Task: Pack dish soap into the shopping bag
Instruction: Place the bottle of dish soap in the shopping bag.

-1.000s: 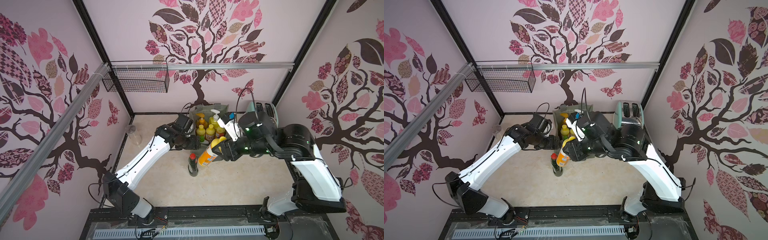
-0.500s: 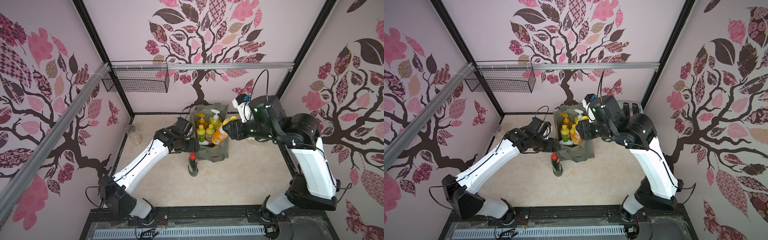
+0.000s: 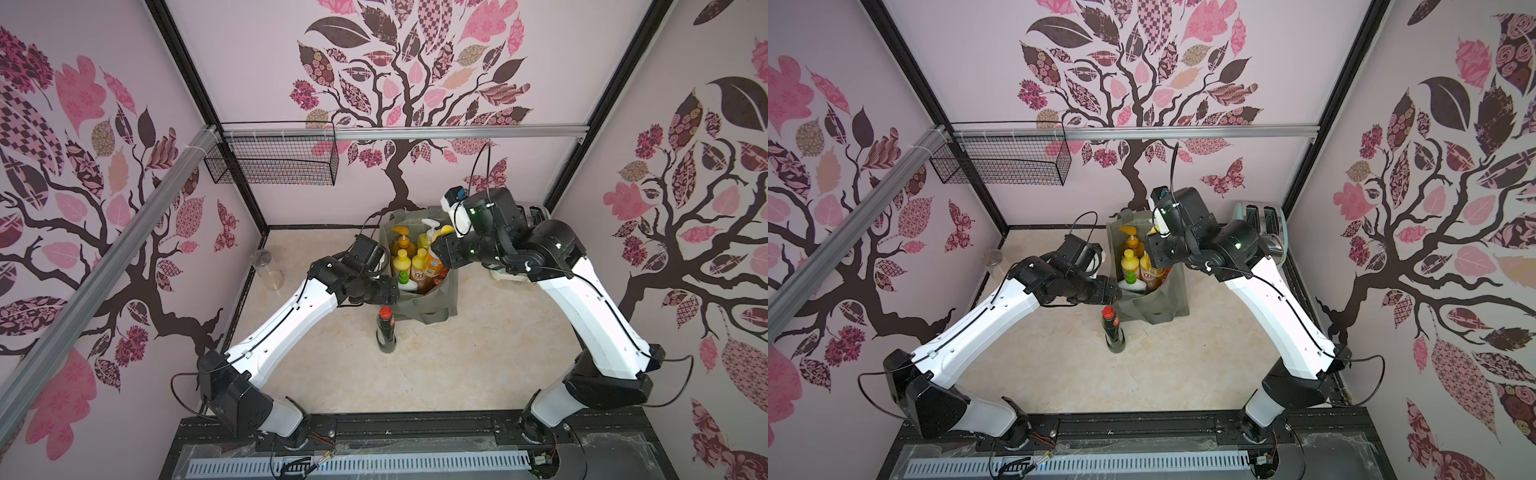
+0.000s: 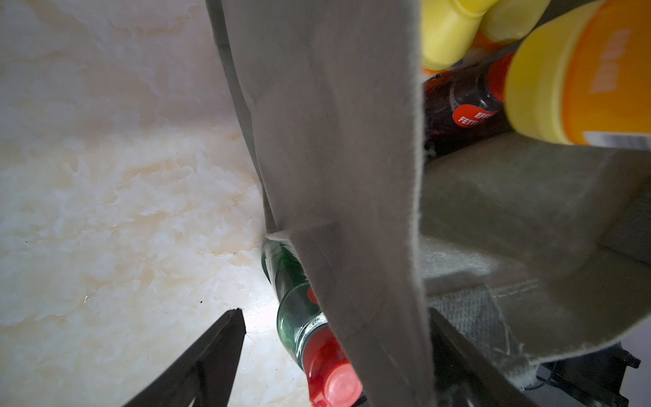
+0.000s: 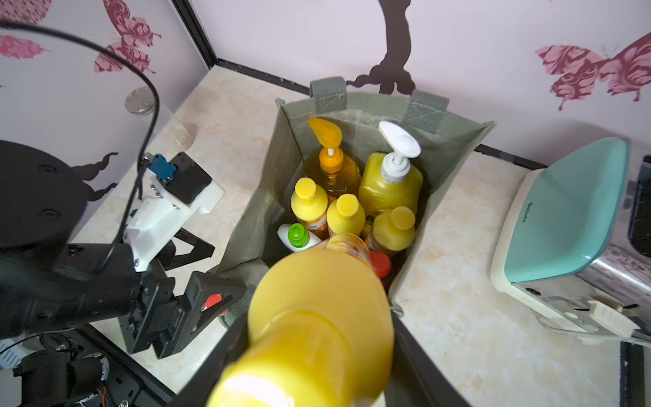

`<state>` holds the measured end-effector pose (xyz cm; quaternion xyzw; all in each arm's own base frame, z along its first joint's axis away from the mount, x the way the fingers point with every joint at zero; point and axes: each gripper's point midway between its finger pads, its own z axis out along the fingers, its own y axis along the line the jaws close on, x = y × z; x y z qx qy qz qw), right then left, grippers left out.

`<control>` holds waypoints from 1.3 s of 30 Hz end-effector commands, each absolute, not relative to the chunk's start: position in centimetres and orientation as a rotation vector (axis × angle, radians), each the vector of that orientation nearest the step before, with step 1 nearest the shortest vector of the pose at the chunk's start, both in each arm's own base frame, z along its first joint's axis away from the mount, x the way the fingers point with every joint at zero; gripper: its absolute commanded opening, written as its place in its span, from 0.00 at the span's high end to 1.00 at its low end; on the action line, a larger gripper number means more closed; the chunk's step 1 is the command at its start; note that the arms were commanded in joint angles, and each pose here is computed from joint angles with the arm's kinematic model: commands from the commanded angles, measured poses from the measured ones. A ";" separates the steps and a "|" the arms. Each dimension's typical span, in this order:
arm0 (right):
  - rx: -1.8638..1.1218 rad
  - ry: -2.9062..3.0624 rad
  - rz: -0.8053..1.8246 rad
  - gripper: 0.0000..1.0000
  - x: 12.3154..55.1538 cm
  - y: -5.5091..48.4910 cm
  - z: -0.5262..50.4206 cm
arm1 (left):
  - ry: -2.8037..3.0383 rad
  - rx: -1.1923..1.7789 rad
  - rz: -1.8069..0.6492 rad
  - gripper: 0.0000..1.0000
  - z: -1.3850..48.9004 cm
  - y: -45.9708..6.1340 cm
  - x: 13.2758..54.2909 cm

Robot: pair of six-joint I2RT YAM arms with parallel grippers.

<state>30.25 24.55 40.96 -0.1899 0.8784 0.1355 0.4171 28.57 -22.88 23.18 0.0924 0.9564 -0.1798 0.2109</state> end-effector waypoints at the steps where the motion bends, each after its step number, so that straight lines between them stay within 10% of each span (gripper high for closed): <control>1: -0.444 2.060 0.434 0.89 31.8 25.9 44.0 | 2.672 0.319 -0.487 0.18 23.7 -22.5 27.2; 39: -0.408 2.292 0.400 0.89 36.2 26.1 28.9 | 2.532 0.310 -0.601 0.18 30.0 -22.7 26.9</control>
